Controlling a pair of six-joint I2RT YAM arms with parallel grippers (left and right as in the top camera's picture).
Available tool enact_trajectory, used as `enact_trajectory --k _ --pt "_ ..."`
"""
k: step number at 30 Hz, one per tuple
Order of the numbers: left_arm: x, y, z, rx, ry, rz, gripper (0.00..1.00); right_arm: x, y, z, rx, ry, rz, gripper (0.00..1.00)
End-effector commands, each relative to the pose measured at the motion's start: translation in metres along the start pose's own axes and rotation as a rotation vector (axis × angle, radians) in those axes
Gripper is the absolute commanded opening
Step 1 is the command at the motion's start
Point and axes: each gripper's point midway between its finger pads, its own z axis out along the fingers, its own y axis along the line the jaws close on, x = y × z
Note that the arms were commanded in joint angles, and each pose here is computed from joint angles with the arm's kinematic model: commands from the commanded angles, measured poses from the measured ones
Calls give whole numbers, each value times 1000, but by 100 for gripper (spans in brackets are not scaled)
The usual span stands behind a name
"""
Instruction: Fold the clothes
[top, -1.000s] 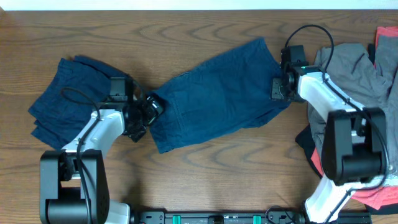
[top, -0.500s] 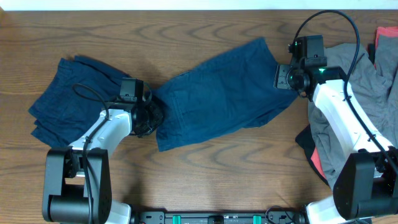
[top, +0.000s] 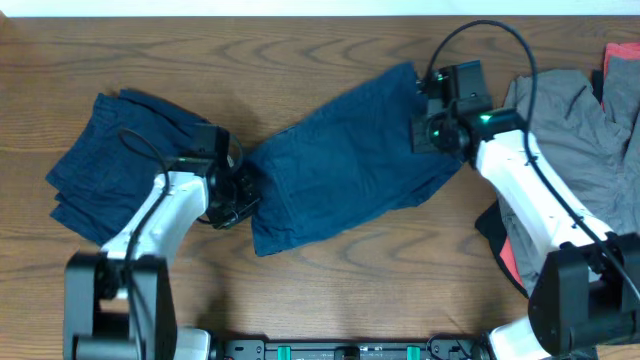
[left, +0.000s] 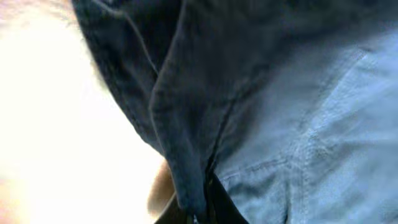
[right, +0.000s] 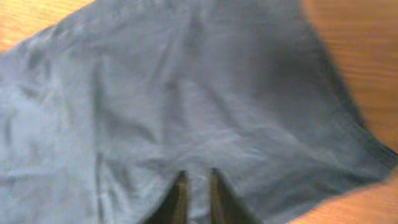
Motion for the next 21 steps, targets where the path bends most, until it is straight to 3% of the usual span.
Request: enact_trajectory --k 1,12,21 --pt "-13 -25 -48 59 -105 81 6 21 38 22 -123 85 -66 1" --pt "3 -77 -139 308 -223 189 6 105 156 93 -382 299 -274 2" --pt "6 -109 -191 462 -309 230 6 148 249 108 -482 244 -475 7"
